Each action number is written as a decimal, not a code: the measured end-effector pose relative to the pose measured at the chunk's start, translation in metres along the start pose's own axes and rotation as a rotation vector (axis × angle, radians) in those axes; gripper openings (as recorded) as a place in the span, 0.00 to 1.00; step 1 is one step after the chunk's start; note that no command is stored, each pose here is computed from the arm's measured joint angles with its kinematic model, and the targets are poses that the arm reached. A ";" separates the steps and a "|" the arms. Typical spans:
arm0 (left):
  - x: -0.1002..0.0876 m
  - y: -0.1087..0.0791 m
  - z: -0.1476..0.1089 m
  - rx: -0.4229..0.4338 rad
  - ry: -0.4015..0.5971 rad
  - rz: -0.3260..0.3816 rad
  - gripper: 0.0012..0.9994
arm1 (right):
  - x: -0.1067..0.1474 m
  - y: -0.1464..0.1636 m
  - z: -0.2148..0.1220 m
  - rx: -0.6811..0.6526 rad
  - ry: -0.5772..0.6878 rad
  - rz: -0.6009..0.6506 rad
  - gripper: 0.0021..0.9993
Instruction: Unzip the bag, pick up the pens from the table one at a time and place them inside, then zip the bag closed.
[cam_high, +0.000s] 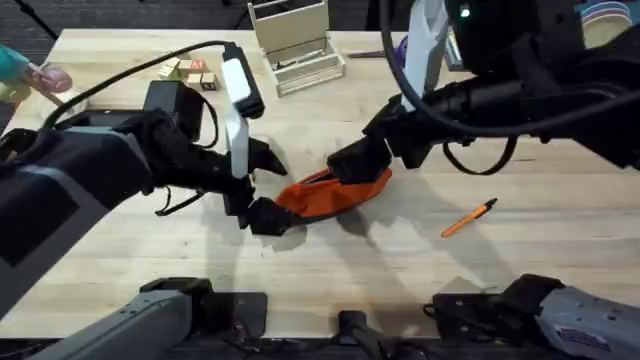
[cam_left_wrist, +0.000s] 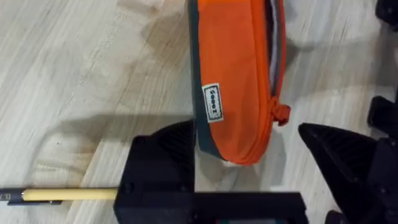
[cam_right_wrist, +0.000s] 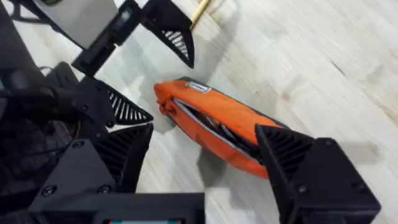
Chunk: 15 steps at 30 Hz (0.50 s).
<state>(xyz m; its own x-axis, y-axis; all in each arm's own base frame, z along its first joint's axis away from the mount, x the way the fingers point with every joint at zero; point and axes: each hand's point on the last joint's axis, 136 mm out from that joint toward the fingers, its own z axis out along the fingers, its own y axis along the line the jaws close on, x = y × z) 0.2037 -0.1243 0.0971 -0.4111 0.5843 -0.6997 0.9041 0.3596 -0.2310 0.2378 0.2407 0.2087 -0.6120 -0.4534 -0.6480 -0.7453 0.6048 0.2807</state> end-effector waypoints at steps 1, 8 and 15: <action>0.000 0.000 0.000 0.000 0.000 0.000 0.99 | 0.002 0.000 0.000 0.002 0.007 -0.005 1.00; 0.001 -0.001 0.000 0.003 0.006 -0.006 0.99 | 0.002 0.004 -0.015 0.008 0.047 -0.078 1.00; -0.002 -0.007 -0.005 -0.006 0.000 0.005 0.99 | -0.017 0.013 -0.038 0.010 0.026 -0.278 1.00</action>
<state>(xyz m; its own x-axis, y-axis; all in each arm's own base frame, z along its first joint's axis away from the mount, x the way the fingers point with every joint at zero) 0.1972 -0.1239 0.1036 -0.4068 0.5863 -0.7006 0.9053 0.3612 -0.2234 0.2283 0.2314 0.2503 -0.3913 -0.6197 -0.6804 -0.8828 0.4615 0.0874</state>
